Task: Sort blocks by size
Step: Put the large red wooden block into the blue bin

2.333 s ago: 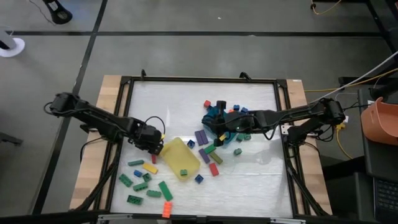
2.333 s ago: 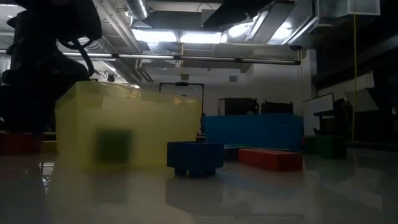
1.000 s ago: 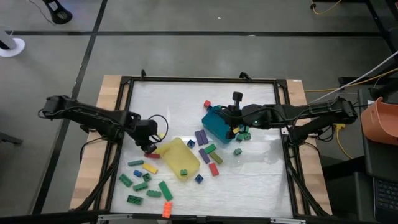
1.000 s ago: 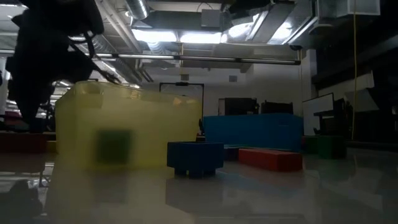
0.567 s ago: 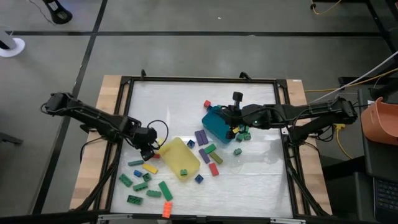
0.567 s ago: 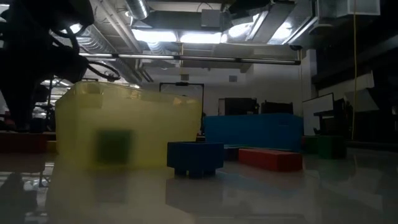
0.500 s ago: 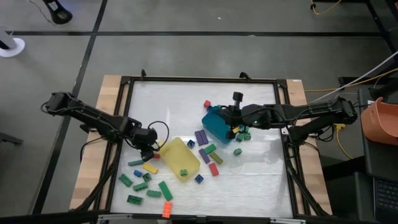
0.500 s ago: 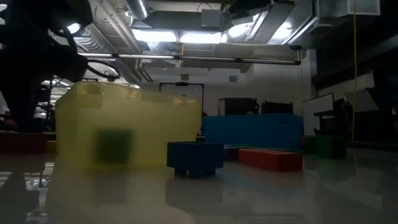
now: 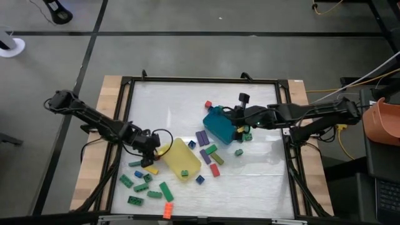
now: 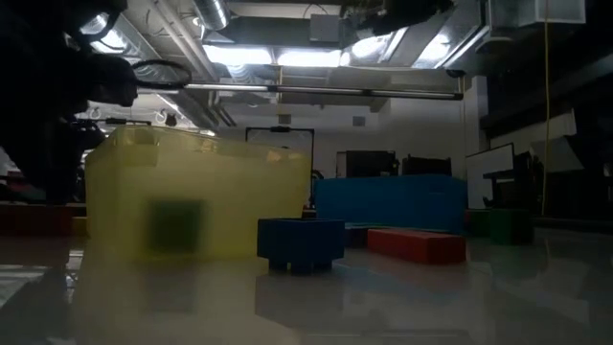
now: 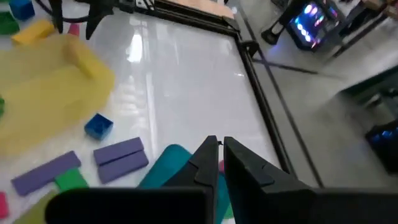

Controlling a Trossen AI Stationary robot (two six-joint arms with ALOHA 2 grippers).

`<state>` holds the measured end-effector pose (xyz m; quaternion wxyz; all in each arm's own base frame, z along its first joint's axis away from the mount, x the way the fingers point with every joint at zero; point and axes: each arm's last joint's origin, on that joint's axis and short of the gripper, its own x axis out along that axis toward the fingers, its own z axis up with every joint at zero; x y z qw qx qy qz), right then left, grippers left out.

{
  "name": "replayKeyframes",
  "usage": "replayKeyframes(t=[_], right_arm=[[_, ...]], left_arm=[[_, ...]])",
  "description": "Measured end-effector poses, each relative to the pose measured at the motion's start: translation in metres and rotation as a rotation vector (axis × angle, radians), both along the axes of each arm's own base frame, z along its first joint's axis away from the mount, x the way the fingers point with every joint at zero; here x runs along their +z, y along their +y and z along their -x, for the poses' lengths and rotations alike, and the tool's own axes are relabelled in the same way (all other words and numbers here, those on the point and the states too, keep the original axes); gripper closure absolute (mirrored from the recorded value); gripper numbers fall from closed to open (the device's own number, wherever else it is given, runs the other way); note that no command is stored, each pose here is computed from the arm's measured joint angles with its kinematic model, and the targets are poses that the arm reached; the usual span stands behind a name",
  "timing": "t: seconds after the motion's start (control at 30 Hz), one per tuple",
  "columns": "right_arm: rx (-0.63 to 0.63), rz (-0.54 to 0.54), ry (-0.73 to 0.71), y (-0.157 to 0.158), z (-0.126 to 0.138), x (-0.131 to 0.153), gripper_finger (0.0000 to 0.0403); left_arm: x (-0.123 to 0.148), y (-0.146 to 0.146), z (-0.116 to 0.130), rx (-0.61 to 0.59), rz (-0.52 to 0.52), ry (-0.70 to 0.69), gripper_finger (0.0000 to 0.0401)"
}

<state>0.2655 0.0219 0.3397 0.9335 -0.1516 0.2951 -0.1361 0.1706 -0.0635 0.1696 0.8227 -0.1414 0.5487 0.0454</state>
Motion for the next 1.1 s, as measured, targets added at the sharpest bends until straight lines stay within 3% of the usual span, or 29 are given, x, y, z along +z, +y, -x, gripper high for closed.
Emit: replayKeyframes(t=[0.3,0.6,0.73,0.9,1.1], right_arm=[[-0.133,-0.14,0.132,-0.006,0.042,0.0,0.0375],[-0.295,-0.315,0.14,-0.012,0.094,-0.006,0.0375],[-0.366,-0.396,0.152,-0.012,0.102,-0.017,0.0375],[-0.34,-0.462,0.215,-0.01,0.098,-0.03,0.0375],[-0.319,-0.489,0.289,-0.007,0.089,-0.041,0.0355]], left_arm=[[-0.013,-0.012,0.001,-0.062,-0.034,0.066,0.0207],[-0.035,-0.015,0.002,-0.069,-0.087,0.177,0.0212],[-0.035,-0.014,0.002,-0.078,-0.086,0.178,0.0259],[-0.032,-0.016,0.002,-0.121,-0.052,0.173,0.0358],[-0.016,-0.018,0.002,-0.187,-0.011,0.155,0.0365]])
